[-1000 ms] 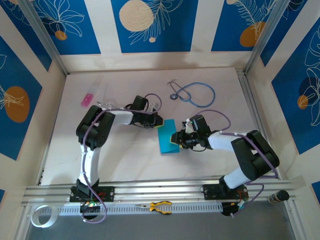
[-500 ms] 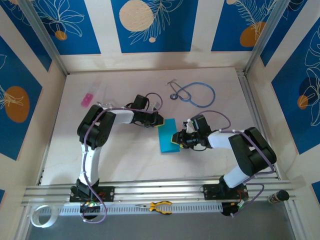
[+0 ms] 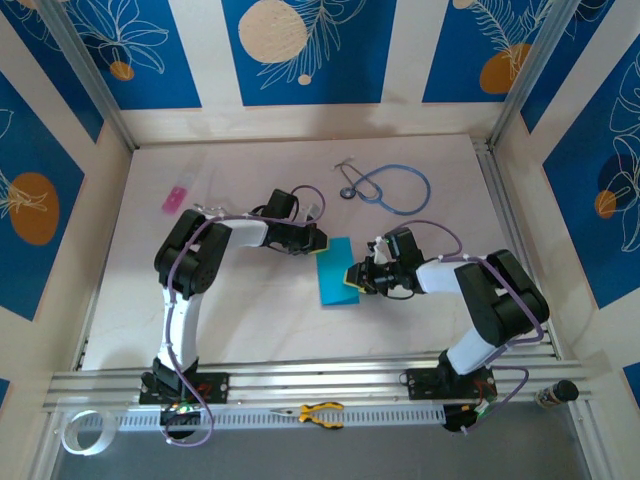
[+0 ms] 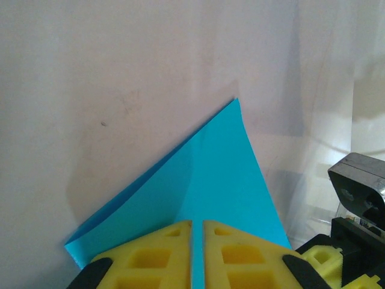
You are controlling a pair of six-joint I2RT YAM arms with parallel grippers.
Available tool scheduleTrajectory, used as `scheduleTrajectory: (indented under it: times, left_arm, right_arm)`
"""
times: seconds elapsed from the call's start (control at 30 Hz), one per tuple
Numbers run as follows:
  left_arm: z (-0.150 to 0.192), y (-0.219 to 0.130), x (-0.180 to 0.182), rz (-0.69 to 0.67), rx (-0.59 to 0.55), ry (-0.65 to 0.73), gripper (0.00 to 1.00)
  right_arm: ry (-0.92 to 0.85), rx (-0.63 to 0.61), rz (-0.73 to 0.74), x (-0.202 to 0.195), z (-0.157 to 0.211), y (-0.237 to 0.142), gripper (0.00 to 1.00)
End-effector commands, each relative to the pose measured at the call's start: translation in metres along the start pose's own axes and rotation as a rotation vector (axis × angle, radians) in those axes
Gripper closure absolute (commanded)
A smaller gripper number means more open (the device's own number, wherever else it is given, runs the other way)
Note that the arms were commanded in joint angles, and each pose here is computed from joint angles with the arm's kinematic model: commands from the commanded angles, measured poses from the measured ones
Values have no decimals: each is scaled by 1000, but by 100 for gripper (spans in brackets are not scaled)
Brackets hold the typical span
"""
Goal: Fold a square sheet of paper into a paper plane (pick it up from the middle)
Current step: Fold the triangle a second time at the center of the table.
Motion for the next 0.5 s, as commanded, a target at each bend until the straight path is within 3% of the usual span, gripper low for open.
scheduleTrajectory:
  times: [0.0,0.17,0.3,0.47]
  left_arm:
    - [6,3,6,-34,34,-6,85]
    - [-1,-12,-12,-46,-19,38,66]
    - [-3,-27,-32,-39,-46,78,55]
    - [0,-47,-43,-60,-102,116,53]
  right_arm:
    - [-12,13,-38,6,-2,0,82]
    - [5,8,-33,4,-3,-1,91]
    - [24,-1,-43,6,-3,-1,92]
    - [70,-39,-17,4,-5,-4,92]
Point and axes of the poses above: each hand's point on the last joint's axis, 136 mm out from that joint toward the fingers, its own y axis out along the fingers, its own x axis along the line the jaws close on, z = x × y, the point moved 2 cm from there along -y, back along the fingers, and after that the axes turned 9 degrees about -y, right-handed, at the moved point
